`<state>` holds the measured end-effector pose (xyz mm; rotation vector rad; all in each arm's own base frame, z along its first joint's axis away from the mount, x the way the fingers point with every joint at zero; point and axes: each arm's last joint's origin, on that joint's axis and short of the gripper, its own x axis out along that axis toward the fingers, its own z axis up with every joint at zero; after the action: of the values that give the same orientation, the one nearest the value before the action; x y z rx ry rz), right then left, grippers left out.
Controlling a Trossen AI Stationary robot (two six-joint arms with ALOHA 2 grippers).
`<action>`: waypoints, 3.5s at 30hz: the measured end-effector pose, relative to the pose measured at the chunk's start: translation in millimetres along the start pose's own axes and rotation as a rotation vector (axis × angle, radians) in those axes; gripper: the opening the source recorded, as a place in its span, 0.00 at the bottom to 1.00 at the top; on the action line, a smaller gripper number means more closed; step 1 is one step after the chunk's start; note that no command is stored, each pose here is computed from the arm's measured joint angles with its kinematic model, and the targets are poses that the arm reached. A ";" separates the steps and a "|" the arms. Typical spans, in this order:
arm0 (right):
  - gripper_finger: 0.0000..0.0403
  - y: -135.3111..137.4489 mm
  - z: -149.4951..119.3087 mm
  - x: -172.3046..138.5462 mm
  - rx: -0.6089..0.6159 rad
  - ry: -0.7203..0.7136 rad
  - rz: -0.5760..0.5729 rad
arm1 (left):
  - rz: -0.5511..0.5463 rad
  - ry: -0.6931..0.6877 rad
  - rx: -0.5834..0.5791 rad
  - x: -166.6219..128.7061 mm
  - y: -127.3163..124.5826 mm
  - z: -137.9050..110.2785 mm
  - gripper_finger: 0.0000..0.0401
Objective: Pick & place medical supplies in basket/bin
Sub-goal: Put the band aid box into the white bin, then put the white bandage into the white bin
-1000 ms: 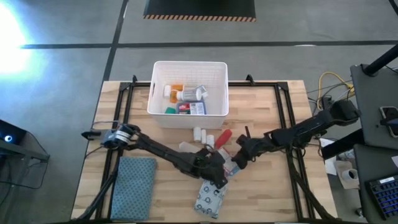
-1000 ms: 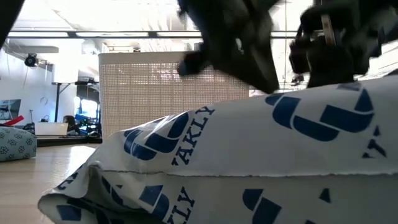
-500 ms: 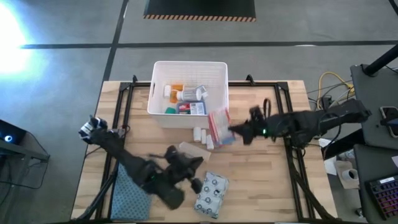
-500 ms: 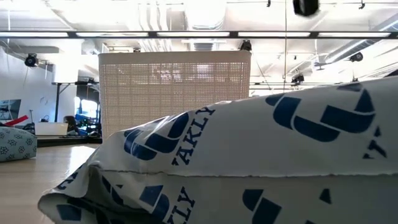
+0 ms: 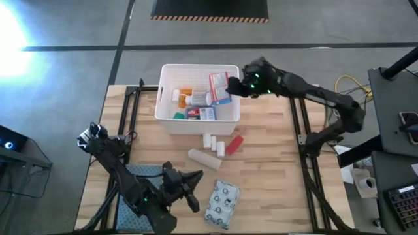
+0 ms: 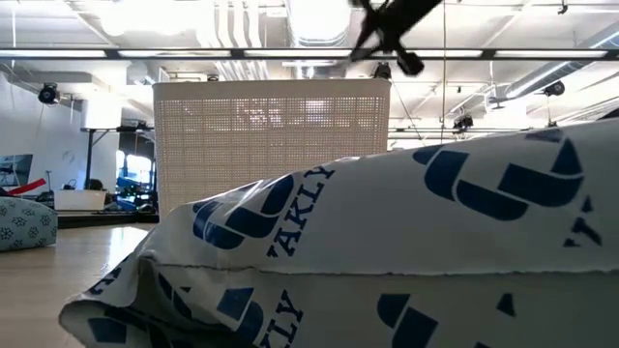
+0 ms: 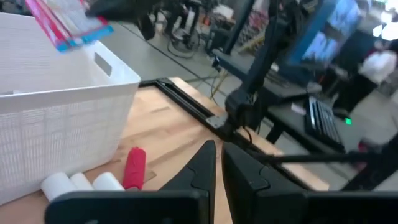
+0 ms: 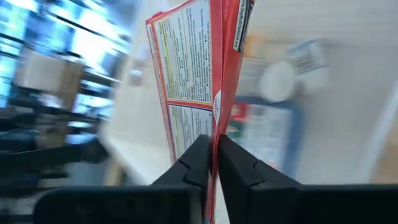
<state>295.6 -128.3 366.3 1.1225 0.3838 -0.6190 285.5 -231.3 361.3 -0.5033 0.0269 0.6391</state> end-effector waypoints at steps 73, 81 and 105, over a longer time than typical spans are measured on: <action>0.68 -79.2 -251.1 -121.7 -0.909 0.402 -0.321 | -0.189 0.999 0.940 169.7 171.5 -110.3 0.61; 0.65 -80.8 -251.7 -120.6 -0.912 0.403 -0.326 | -0.156 1.005 0.792 165.1 161.8 -107.7 0.55; 0.62 -65.7 -241.0 -114.2 -0.910 0.281 -0.254 | 0.225 0.466 0.878 153.8 83.0 139.0 0.31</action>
<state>170.3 104.0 290.1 0.2785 0.9472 -0.4214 343.8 -23.8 419.8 0.2185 0.7810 0.6491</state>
